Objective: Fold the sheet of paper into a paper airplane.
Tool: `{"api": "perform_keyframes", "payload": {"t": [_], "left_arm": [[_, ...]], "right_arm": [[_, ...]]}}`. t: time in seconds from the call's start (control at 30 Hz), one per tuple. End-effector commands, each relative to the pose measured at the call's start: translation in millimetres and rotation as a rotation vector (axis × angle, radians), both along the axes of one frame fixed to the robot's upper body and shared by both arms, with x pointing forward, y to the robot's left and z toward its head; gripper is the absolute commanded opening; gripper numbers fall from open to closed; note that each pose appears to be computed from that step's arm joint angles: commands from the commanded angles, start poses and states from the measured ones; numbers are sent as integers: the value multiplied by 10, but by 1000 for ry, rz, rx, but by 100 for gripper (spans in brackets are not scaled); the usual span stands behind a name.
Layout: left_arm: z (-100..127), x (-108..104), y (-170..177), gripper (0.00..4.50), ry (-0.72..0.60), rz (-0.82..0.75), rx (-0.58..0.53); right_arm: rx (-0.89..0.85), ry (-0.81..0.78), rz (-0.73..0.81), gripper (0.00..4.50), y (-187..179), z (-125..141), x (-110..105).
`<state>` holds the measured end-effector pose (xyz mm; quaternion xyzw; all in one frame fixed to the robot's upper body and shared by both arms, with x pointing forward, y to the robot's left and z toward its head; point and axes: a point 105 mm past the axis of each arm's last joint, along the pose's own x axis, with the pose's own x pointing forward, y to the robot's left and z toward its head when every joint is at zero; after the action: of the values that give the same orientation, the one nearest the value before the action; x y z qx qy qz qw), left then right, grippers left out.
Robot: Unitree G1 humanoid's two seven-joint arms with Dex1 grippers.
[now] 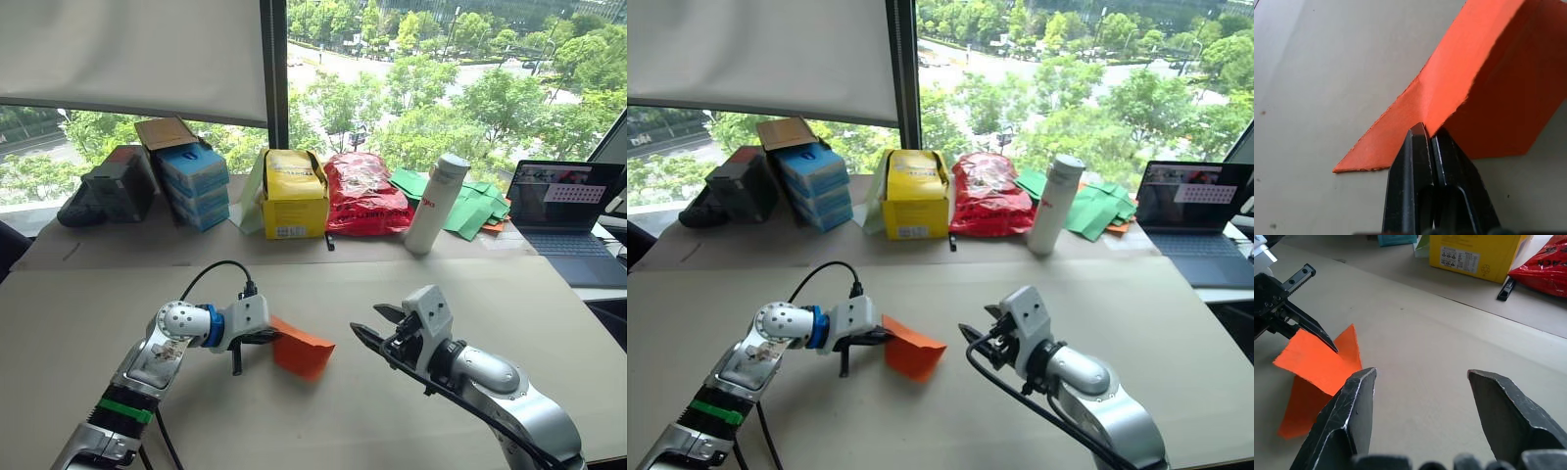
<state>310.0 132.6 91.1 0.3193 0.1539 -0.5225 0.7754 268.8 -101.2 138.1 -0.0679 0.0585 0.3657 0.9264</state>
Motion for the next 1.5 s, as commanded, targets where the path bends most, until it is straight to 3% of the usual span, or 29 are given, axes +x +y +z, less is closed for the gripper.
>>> {"api": "perform_keyframes", "payload": {"t": [0.03, 0.17, 0.33, 0.43, 0.53, 0.63, 0.77, 0.97, 1.1, 1.2, 1.43, 1.5], "left_arm": [[68, -46, 19, 2, 9, 73, 36], [77, -124, 16, 2, 37, 109, 46], [110, -225, 19, 152, 87, 115, 19], [245, -203, 88, 252, 104, 117, -39], [371, -170, 198, 252, 101, 102, -63], [478, -179, 394, 252, 148, 52, -93], [507, -114, 508, 252, 159, 43, -190], [553, -167, 507, 252, 171, 33, -401], [536, -177, 578, 252, 174, 74, -424], [560, -168, 587, 257, 166, 87, -434], [576, -179, 573, 257, 165, 104, -439], [577, -179, 570, 257, 167, 108, -443]], "right_arm": [[7, -52, 72, 329, 86, 118, -42], [-4, -40, 103, 329, 123, 84, -59], [-2, -32, 115, 329, 155, 45, -56], [1, -35, 123, 329, 182, 46, -56], [-14, -46, 143, 329, 207, 44, -75], [-18, -78, 306, 329, 352, 107, -307], [-247, -190, 443, 329, 463, -85, -436], [-300, -352, 440, 329, 624, -99, -345], [-332, -390, 422, 329, 665, -140, -246], [-344, -411, 404, 254, 690, -161, -191], [-346, -450, 431, 16, 749, -202, -158], [-356, -465, 463, 4, 758, -221, -159]]}}
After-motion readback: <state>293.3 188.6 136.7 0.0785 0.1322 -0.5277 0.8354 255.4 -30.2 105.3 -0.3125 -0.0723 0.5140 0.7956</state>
